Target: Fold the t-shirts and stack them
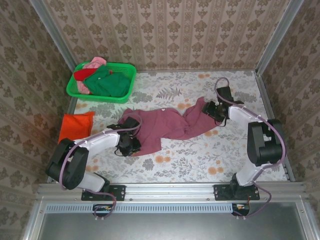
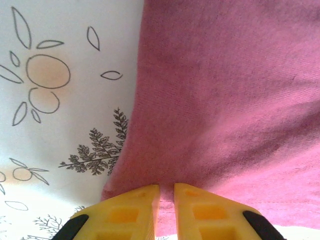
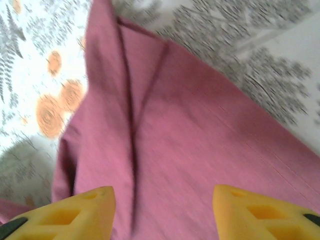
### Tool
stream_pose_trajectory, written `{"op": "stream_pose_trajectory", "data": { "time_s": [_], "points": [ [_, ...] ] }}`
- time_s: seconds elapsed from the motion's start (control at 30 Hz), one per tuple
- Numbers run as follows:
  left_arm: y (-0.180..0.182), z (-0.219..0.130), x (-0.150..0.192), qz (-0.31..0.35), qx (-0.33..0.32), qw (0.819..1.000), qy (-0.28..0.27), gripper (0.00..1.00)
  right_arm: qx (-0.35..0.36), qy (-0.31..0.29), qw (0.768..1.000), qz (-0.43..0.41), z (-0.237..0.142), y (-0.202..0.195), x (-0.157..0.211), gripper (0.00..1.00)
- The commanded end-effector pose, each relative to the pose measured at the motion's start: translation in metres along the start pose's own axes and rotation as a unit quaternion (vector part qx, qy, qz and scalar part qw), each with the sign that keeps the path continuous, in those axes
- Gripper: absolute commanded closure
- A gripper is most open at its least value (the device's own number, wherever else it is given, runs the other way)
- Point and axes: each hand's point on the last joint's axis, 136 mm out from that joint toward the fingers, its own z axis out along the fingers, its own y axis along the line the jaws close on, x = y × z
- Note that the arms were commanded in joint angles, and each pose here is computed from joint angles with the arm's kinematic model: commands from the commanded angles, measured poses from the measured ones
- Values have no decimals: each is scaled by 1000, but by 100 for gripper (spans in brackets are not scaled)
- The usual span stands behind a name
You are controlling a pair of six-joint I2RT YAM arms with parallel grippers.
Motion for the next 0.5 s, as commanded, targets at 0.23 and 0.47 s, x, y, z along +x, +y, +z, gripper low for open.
{"op": "stream_pose_trajectory", "data": {
  "time_s": [0.23,0.47],
  "points": [
    [14,8,1,-17,-30,999,3,81,-10,14,1000,-7,52,39,-35,68],
    [8,11,-3,-20,-25,999,0,81,-2,46,999,-10,74,42,-29,79]
  ]
}}
